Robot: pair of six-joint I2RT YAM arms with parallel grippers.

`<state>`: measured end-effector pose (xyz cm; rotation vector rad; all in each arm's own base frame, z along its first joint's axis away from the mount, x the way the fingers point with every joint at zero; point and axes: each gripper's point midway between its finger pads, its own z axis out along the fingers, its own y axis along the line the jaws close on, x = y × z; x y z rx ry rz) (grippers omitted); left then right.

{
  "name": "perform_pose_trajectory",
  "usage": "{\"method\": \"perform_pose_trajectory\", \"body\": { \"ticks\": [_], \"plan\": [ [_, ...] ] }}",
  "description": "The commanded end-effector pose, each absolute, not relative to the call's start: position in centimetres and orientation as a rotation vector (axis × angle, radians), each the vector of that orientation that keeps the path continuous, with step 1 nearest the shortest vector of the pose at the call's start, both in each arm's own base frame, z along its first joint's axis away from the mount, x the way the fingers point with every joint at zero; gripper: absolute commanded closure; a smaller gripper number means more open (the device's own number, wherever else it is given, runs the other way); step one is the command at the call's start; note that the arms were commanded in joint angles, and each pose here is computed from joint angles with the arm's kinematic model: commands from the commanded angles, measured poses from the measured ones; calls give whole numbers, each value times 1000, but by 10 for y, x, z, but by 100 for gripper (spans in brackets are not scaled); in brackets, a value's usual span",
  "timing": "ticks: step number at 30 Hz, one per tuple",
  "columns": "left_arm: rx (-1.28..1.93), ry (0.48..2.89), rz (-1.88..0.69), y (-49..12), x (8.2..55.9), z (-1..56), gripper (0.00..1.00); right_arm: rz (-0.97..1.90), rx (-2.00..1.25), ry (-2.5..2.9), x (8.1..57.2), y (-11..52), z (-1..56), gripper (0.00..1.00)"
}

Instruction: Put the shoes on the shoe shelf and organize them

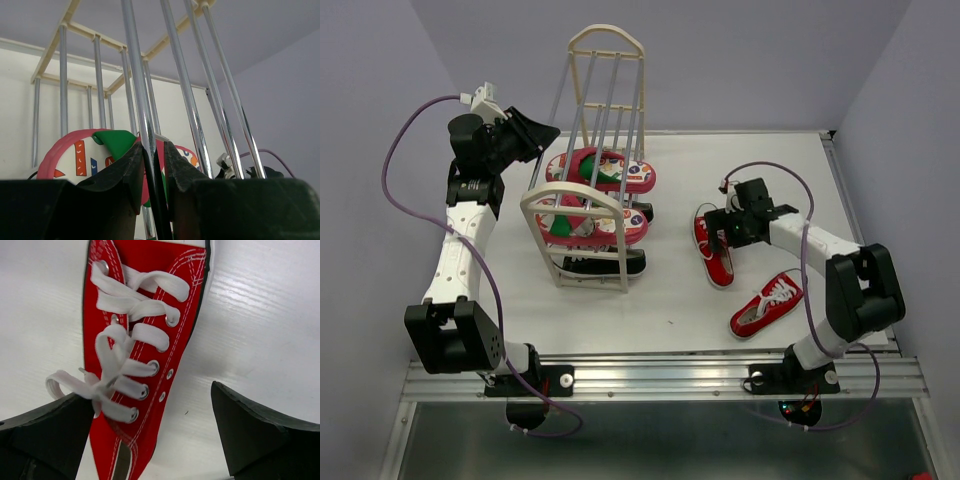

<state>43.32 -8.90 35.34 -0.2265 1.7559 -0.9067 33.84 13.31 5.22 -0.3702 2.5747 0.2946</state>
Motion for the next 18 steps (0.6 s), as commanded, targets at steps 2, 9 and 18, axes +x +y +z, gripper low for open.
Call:
{"method": "perform_pose_trajectory", "body": {
  "ticks": [2, 9, 18],
  "plan": [
    [-212, 1855, -825, -87, 442, 313, 84, 401, -351, 2403, 345, 152, 118, 0],
    [-212, 1855, -827, -87, 443, 313, 84, 371, -446, 2486, 322, 170, 90, 0],
    [-205, 1860, -827, -88, 442, 313, 84, 106, -324, 2586, 310, 141, 61, 0]
  ]
}}
